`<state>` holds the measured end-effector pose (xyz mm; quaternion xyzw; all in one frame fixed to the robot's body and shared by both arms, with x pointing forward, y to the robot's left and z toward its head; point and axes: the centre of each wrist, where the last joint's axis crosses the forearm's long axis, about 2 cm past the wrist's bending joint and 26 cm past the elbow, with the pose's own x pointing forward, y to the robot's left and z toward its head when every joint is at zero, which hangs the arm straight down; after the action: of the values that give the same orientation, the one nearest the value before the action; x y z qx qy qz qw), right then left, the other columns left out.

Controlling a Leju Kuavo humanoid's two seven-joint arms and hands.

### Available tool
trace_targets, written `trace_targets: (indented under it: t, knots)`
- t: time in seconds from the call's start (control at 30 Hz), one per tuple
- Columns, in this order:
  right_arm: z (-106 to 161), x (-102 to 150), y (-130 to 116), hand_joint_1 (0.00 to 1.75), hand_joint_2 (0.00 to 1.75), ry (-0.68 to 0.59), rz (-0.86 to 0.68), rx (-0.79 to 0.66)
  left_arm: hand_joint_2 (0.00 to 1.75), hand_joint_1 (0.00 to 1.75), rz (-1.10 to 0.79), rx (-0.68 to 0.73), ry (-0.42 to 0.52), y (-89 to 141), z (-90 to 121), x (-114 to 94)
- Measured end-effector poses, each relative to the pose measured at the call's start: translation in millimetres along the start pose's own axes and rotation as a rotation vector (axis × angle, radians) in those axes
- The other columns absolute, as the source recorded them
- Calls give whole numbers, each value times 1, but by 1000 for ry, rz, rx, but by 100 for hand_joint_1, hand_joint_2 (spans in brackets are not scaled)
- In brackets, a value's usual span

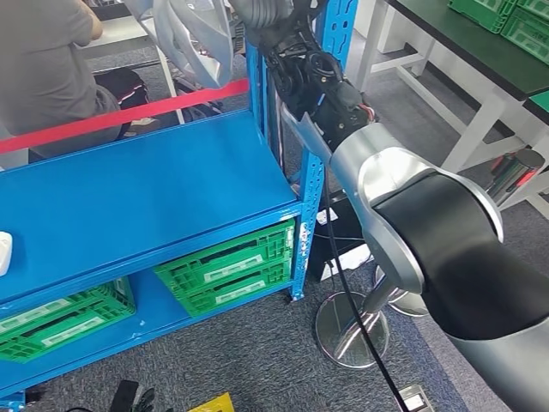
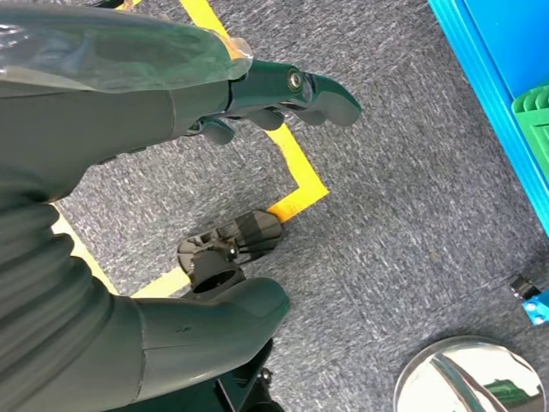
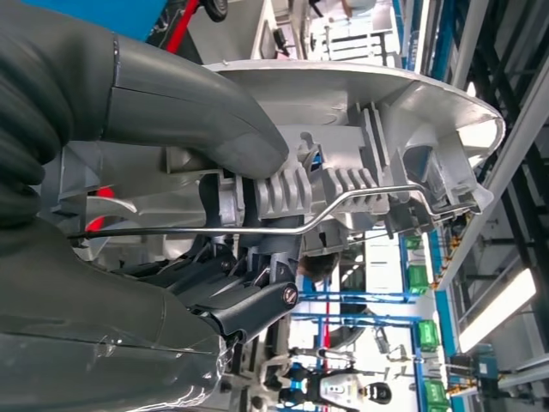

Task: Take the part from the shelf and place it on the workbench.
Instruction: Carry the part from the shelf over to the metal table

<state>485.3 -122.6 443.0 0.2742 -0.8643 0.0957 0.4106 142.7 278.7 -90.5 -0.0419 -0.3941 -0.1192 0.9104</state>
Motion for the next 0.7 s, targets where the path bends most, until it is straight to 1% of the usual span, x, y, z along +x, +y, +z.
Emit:
trace_targets:
  t: [0.7]
  knots:
    - [2, -3, 1, 175, 175, 4, 15, -13, 175, 0, 6, 4, 2, 0, 0, 0]
